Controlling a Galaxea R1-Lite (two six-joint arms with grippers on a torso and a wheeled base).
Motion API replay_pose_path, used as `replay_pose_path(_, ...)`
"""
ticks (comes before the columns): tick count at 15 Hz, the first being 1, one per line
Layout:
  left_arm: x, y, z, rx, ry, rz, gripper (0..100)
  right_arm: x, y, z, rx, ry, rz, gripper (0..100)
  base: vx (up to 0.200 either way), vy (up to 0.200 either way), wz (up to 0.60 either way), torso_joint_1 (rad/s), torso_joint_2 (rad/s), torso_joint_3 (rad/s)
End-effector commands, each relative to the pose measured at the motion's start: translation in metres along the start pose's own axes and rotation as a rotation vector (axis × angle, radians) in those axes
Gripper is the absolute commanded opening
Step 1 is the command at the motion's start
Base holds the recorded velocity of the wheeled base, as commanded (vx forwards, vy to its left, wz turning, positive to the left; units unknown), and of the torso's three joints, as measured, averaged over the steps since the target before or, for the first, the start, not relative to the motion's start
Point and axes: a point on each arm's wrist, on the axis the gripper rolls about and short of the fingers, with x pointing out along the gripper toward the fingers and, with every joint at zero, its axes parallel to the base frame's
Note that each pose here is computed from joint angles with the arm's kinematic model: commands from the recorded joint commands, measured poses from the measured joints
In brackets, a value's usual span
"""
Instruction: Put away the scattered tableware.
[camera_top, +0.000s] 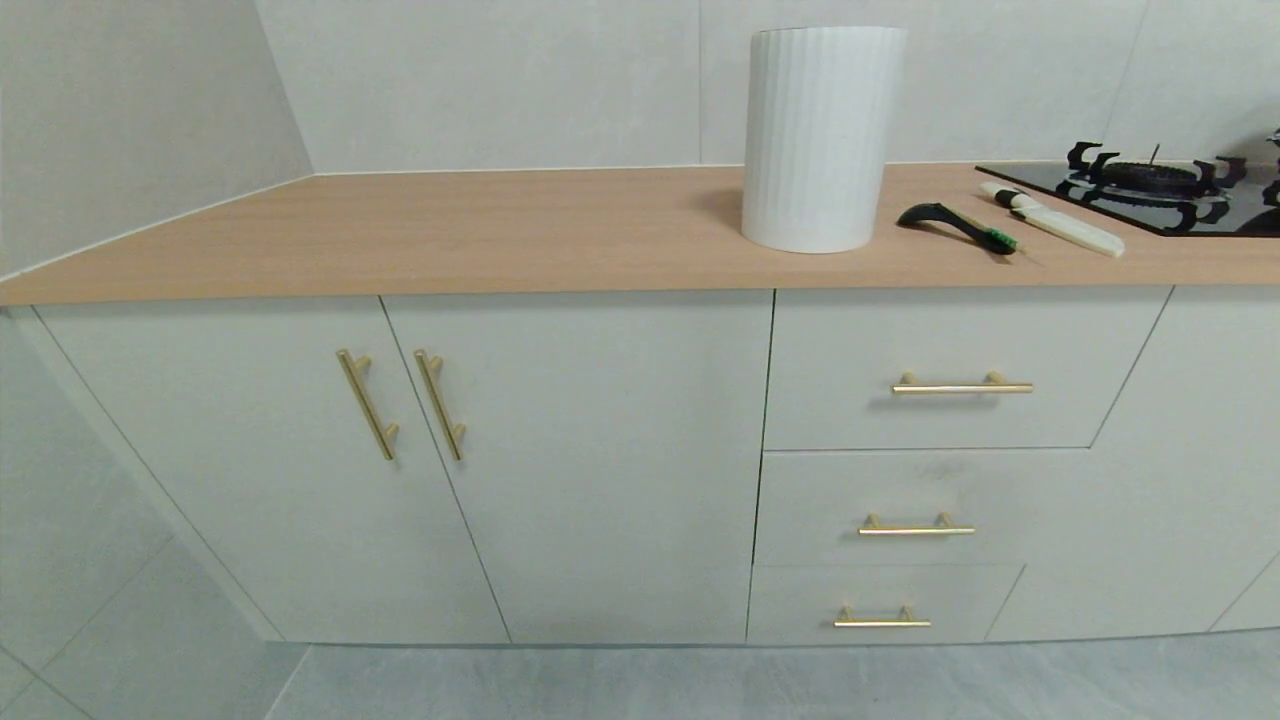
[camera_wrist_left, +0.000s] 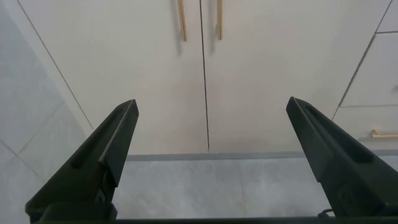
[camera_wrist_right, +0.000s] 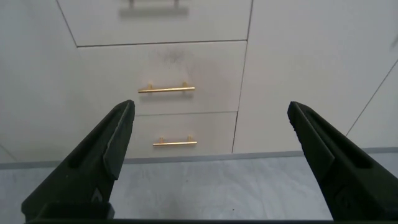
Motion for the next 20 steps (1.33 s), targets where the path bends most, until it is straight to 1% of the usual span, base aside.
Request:
replay_pose_path(1,0.000,0.000,0.000,-0.009,-0.001,0.001,100,0.000,0.000,0.000,0.000,0.001,0.001,100,0.000,0.000,0.00,0.000,0.00,0.000)
replay_pose_path(3,0.000,0.000,0.001,-0.041,-0.004,0.004,100,0.000,0.000,0.000,0.001,0.001,0.001,100,0.000,0.000,0.00,0.000,0.00,0.000)
replay_pose_path(10,0.000,0.000,0.001,-0.042,-0.004,0.006,100,0.000,0.000,0.001,-0.020,-0.003,0.004,100,0.000,0.000,0.00,0.000,0.00,0.000)
replay_pose_path(11,0.000,0.000,0.001,-0.042,-0.004,0.006,100,-0.002,0.000,0.027,-0.010,-0.033,0.021,100,0.000,0.000,0.00,0.000,0.00,0.000)
replay_pose_path(12,0.000,0.000,0.001,-0.042,-0.004,0.006,100,0.004,0.000,0.058,0.034,-0.010,0.058,100,0.000,0.000,0.00,0.000,0.00,0.000)
replay_pose_path(13,0.000,0.000,0.001,-0.042,-0.004,0.006,100,0.022,0.002,0.072,0.036,0.098,0.099,100,0.000,0.000,0.00,0.000,0.00,0.000)
replay_pose_path(14,0.000,0.000,0.001,-0.042,-0.004,0.007,100,0.048,0.006,0.077,0.021,0.254,0.149,100,0.000,0.000,0.00,0.000,0.00,0.000)
replay_pose_path(15,0.000,0.000,0.001,-0.042,-0.004,0.006,100,0.079,0.010,0.084,0.010,0.374,0.179,100,0.000,0.000,0.00,0.000,0.00,0.000)
replay_pose_path(16,0.000,0.000,0.001,-0.042,-0.004,0.007,100,0.108,0.014,0.087,0.006,0.463,0.192,100,0.000,0.000,0.00,0.000,0.00,0.000)
replay_pose_path(18,0.000,0.000,0.001,-0.042,-0.004,0.006,100,0.170,0.025,0.081,-0.013,0.621,0.209,100,0.000,0.000,0.00,0.000,0.00,0.000)
replay_pose_path(20,0.000,0.000,0.001,-0.042,-0.004,0.006,100,0.204,0.031,0.069,-0.019,0.688,0.209,100,0.000,0.000,0.00,0.000,0.00,0.000)
